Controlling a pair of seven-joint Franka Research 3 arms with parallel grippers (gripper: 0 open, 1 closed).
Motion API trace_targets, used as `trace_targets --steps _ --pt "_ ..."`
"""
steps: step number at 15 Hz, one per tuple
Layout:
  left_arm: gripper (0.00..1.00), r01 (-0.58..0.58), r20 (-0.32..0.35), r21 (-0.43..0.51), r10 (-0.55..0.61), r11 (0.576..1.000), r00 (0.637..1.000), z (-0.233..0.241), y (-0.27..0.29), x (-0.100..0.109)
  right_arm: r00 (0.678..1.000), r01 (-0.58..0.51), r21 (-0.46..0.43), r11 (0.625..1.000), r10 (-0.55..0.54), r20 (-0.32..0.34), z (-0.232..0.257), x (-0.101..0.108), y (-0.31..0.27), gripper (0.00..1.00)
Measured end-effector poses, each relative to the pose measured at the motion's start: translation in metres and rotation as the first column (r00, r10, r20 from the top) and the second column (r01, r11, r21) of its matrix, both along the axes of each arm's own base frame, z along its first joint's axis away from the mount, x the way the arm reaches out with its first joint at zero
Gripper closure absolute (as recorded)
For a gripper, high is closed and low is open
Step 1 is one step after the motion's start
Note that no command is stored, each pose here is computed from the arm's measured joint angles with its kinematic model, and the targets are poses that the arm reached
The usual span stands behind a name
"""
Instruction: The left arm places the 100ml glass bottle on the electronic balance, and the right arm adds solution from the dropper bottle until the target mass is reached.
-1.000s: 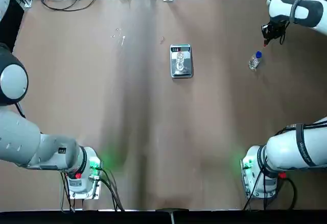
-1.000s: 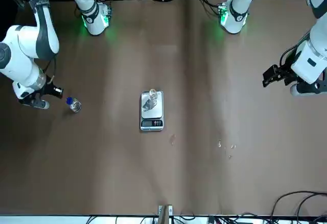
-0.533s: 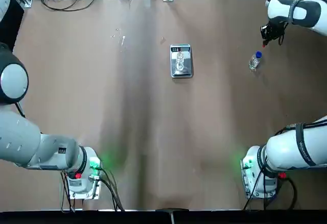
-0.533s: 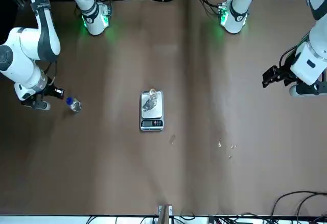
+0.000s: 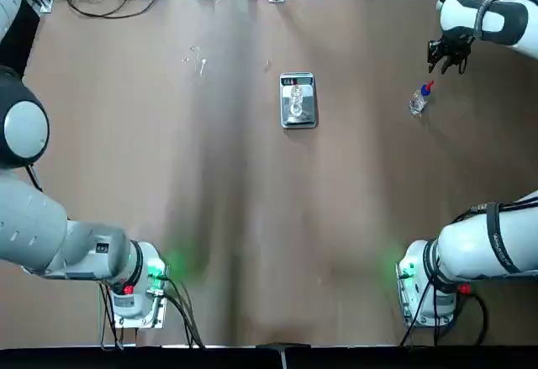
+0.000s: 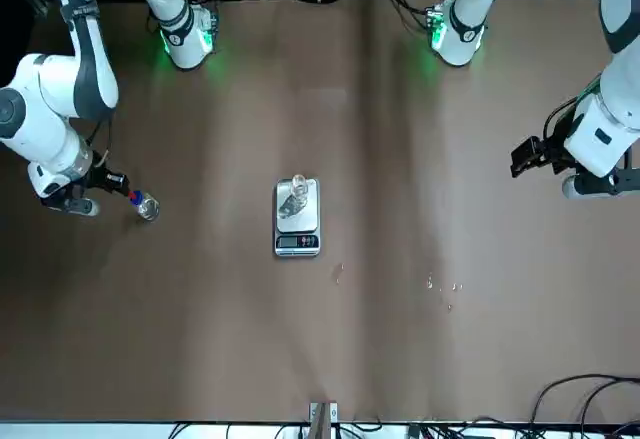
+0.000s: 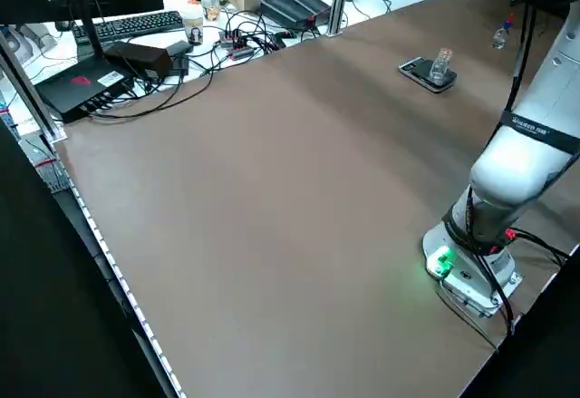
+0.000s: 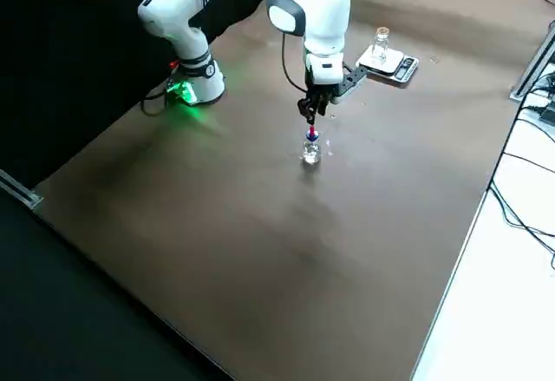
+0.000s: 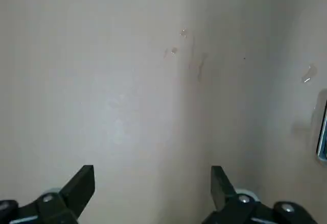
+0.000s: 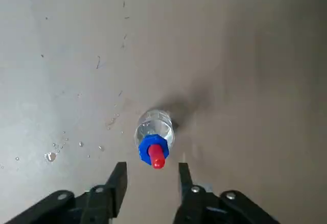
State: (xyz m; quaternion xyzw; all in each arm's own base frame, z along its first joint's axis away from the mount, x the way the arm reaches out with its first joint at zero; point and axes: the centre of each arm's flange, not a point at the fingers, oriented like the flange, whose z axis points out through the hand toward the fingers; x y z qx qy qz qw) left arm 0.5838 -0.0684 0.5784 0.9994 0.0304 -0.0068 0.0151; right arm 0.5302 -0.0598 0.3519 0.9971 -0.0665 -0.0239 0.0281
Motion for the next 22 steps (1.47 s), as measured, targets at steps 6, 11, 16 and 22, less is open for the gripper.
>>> trace_targets --steps 6,11,16,22 --pt "0.00 0.000 -0.002 0.000 0.000 1.000 1.000 -0.002 0.000 0.001 0.998 -0.033 -0.006 0.999 0.034 0.052 0.022 0.014 -0.001 0.38" --pt "0.00 -0.001 -0.009 0.000 0.001 1.000 1.000 -0.006 0.000 0.003 0.993 -0.045 -0.013 0.999 0.046 0.107 0.047 0.028 0.003 0.28" --pt "0.00 -0.003 -0.009 0.000 0.003 1.000 1.000 -0.006 0.002 0.003 0.987 -0.058 -0.018 0.998 0.060 0.146 0.069 0.038 0.010 0.22" --pt "0.00 0.010 -0.002 0.004 -0.010 1.000 1.000 -0.003 0.008 0.004 0.991 -0.100 -0.005 0.995 0.100 0.089 0.134 0.046 0.042 0.16"
